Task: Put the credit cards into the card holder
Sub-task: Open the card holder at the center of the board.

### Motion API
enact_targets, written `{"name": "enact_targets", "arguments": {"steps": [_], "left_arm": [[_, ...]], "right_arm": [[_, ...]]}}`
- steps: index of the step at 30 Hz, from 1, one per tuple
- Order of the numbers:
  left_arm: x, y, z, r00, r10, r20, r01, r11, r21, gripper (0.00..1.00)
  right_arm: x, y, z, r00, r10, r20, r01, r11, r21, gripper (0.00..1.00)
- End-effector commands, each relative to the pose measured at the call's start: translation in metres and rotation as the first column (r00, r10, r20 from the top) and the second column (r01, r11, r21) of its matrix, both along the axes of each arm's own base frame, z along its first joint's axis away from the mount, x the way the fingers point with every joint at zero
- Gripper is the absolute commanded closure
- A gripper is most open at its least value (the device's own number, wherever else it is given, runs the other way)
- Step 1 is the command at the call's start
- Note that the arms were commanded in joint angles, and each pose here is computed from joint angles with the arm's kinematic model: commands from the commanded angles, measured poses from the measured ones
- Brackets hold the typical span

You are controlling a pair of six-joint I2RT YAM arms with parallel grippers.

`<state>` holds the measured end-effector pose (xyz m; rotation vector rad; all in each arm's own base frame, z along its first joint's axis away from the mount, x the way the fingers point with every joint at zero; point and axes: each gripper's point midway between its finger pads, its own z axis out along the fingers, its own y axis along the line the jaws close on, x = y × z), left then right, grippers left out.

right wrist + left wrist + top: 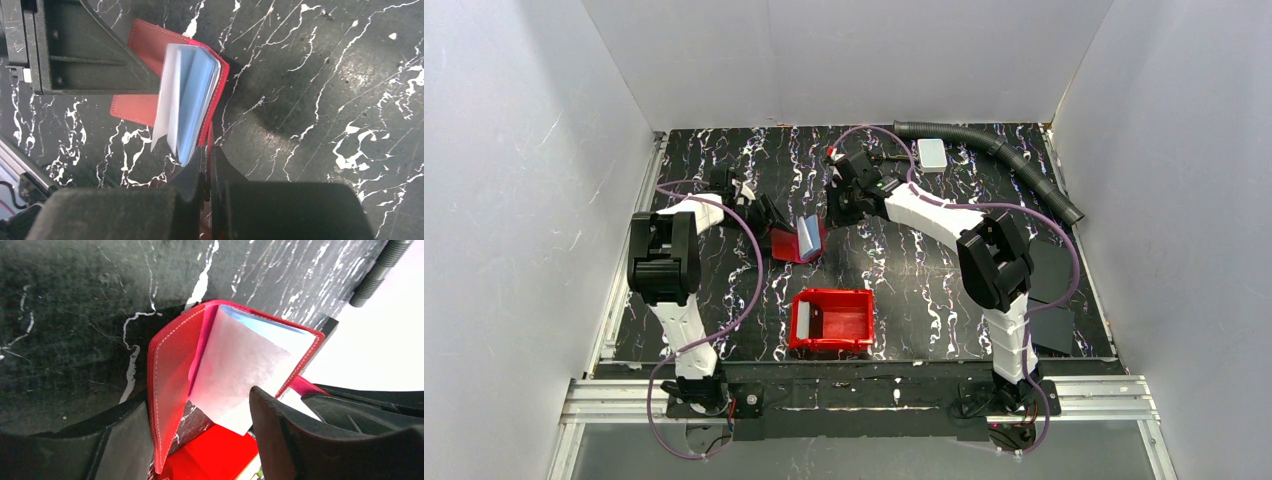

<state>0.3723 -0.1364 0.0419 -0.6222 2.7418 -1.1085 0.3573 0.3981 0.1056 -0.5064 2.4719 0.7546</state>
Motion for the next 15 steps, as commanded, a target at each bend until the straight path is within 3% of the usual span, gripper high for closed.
{"name": "enact_targets", "arguments": {"steps": [1,7,15], "left_arm": [[0.009,-0.007,0.046,0.990,0.007,0.142,0.009,0.994,-0.105,0.34],[0.011,-0.014,0.061,0.978,-0.003,0.209,0.038,0.986,-0.164,0.24],[0.007,-0.026,0.055,0.980,-0.041,0.196,0.069,0.988,-0.140,0.22]], "right_arm": [[0.000,0.022,0.046,0.998,0.038,0.042,-0.042,0.991,0.126,0.99],[-0.004,0.036,0.053,0.998,0.061,0.011,-0.062,0.977,0.202,0.99],[-0.003,0.045,0.057,0.998,0.068,0.000,-0.066,0.967,0.244,0.99]]}}
